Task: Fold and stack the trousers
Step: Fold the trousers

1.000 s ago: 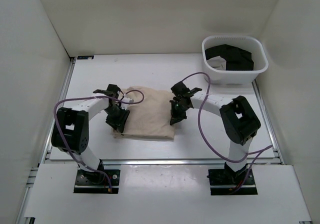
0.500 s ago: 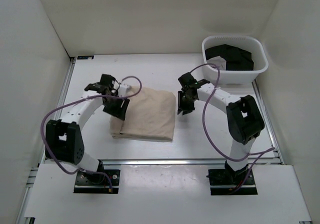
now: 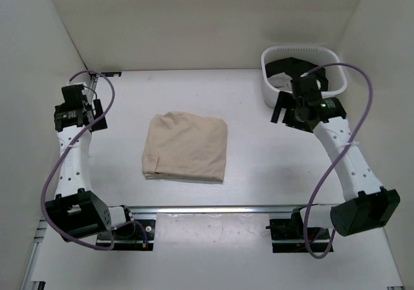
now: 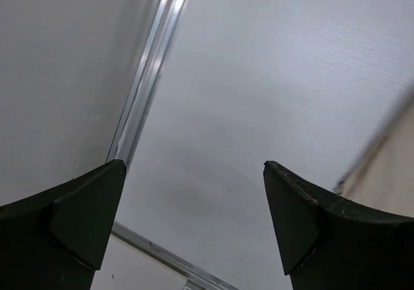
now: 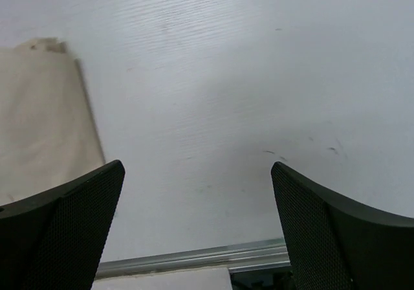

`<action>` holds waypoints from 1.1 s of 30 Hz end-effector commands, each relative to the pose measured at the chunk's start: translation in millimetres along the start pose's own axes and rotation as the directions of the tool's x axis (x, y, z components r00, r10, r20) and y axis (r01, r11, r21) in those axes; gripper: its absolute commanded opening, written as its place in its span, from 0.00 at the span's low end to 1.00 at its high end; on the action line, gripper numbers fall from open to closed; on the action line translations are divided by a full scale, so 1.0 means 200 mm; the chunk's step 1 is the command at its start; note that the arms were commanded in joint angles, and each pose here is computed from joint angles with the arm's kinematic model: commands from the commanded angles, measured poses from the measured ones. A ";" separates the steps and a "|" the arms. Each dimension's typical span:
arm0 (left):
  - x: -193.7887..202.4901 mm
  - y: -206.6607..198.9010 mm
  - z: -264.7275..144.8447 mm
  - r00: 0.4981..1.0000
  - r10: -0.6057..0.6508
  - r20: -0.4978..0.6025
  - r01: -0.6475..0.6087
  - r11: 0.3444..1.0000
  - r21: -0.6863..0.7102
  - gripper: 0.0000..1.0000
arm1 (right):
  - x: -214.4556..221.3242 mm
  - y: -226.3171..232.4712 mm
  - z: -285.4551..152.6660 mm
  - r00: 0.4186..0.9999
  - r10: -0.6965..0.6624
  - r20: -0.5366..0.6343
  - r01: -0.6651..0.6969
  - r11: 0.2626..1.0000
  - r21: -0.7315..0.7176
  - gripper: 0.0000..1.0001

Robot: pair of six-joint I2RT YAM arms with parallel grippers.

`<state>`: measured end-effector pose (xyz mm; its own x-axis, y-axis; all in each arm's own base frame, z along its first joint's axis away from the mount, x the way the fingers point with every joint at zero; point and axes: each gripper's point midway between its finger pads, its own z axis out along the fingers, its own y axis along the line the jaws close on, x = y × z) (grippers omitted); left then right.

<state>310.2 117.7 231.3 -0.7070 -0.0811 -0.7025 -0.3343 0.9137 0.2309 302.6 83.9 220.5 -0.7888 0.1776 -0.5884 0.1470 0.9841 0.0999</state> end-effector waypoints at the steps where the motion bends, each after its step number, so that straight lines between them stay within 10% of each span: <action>1: 0.14 0.25 0.02 0.992 -0.106 -0.067 0.089 0.971 -0.220 1.00 | 0.04 -0.23 -0.07 1.000 0.020 -0.007 -0.019 0.992 0.129 0.99; 33: 0.26 0.24 -0.04 0.969 -0.237 -0.069 0.234 0.971 -0.057 1.00 | 0.08 -0.38 -0.17 0.996 0.090 0.020 -0.092 0.986 0.139 0.99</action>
<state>253.4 160.5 205.0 -0.6714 -0.3204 -0.6683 -0.5299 0.8379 0.1307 260.8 14.2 226.3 -0.7709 0.2755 -0.5742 0.3125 0.9492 0.0359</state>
